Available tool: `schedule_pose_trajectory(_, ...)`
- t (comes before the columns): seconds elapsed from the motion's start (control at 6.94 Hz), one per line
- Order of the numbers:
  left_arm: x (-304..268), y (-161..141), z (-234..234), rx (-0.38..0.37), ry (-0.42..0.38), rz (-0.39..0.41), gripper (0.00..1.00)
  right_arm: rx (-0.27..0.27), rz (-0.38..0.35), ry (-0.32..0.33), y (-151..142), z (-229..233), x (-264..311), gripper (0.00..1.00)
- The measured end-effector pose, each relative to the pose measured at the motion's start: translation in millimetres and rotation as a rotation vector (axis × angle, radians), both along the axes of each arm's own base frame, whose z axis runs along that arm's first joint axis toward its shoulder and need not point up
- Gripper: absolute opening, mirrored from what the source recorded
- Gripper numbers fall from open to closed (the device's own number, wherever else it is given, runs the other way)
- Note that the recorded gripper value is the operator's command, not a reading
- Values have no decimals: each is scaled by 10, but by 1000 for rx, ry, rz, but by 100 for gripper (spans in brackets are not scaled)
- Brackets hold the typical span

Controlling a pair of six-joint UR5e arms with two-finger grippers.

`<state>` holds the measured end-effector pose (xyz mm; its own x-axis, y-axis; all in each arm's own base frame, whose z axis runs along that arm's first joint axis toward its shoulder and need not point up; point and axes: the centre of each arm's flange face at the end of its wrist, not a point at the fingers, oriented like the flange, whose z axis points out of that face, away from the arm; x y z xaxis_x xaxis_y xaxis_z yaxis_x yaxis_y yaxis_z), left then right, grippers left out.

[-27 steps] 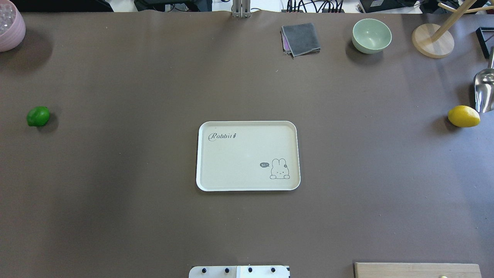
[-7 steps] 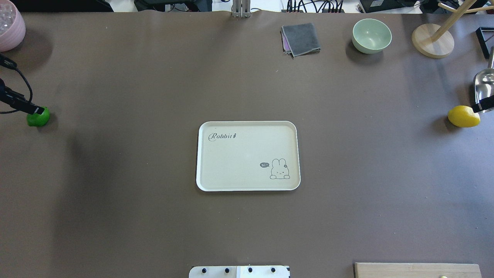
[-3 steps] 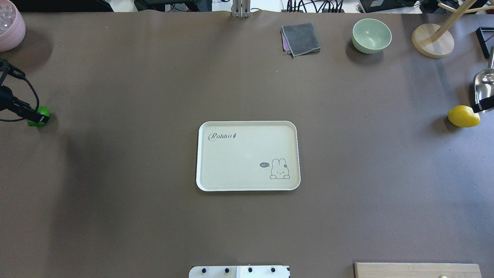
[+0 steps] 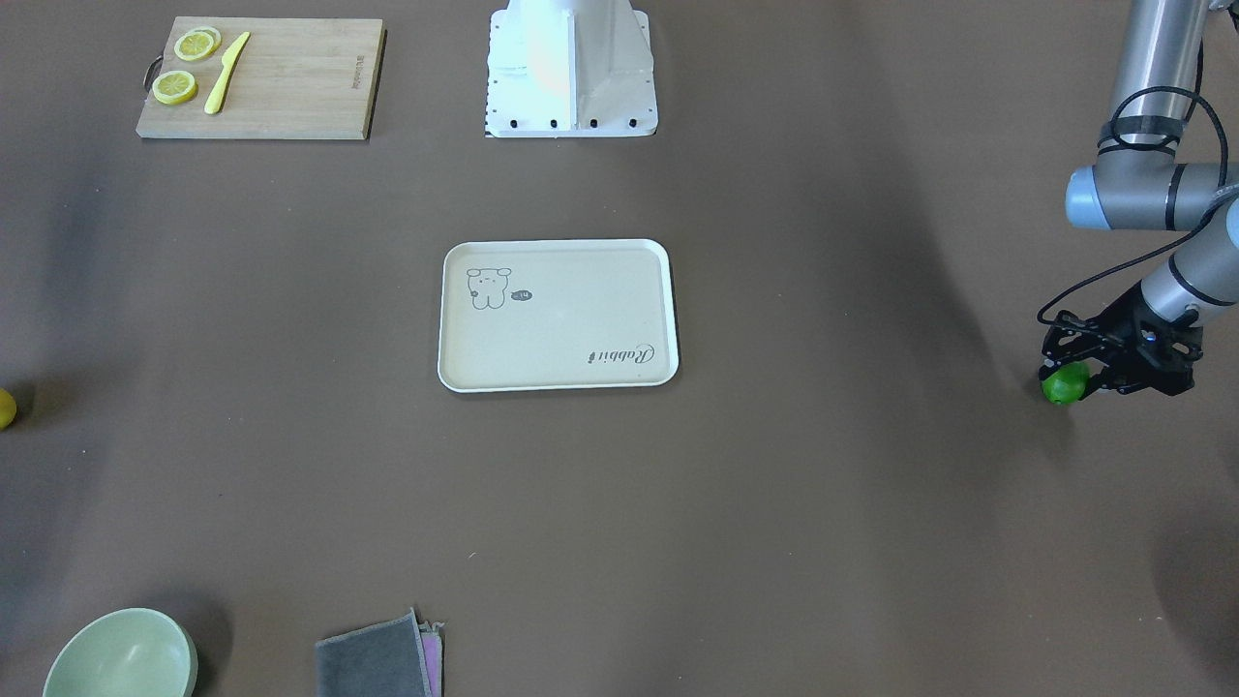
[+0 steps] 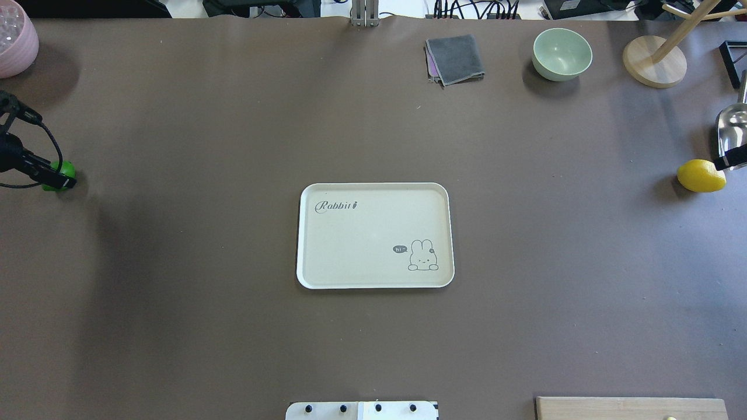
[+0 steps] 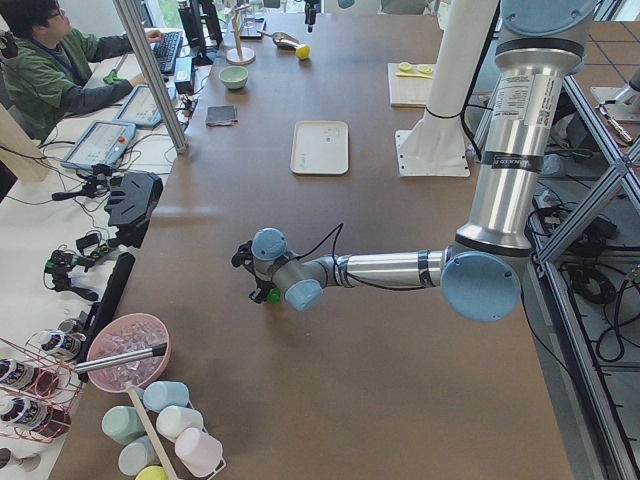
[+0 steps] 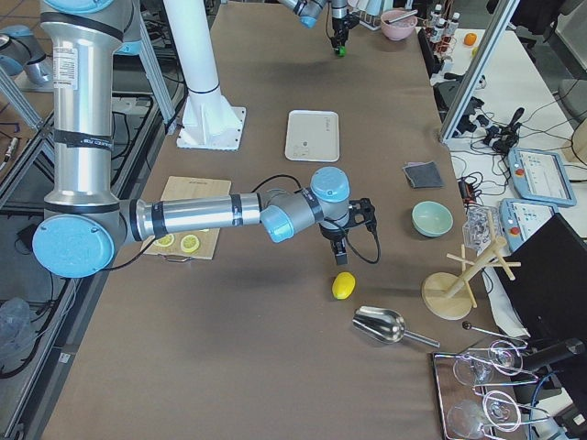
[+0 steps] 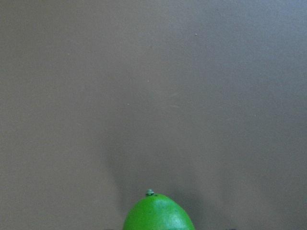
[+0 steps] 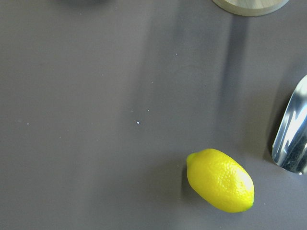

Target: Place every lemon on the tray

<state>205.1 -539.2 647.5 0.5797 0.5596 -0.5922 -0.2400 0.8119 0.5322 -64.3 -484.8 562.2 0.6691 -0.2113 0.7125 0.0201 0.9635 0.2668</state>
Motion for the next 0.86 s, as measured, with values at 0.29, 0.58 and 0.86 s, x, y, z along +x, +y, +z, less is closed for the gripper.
schedule_pose_trajectory(0.29,47,-52,-296,28,35,-13,0,2,0,-1,2,-10,1,100)
schedule_pose_trajectory(0.58,165,-127,-905,-24,133,-104,0,1,0,-1,13,-8,3,100)
schedule_pose_trajectory(0.86,746,49,-1812,-146,289,-155,0,1,0,-1,20,-6,5,100)
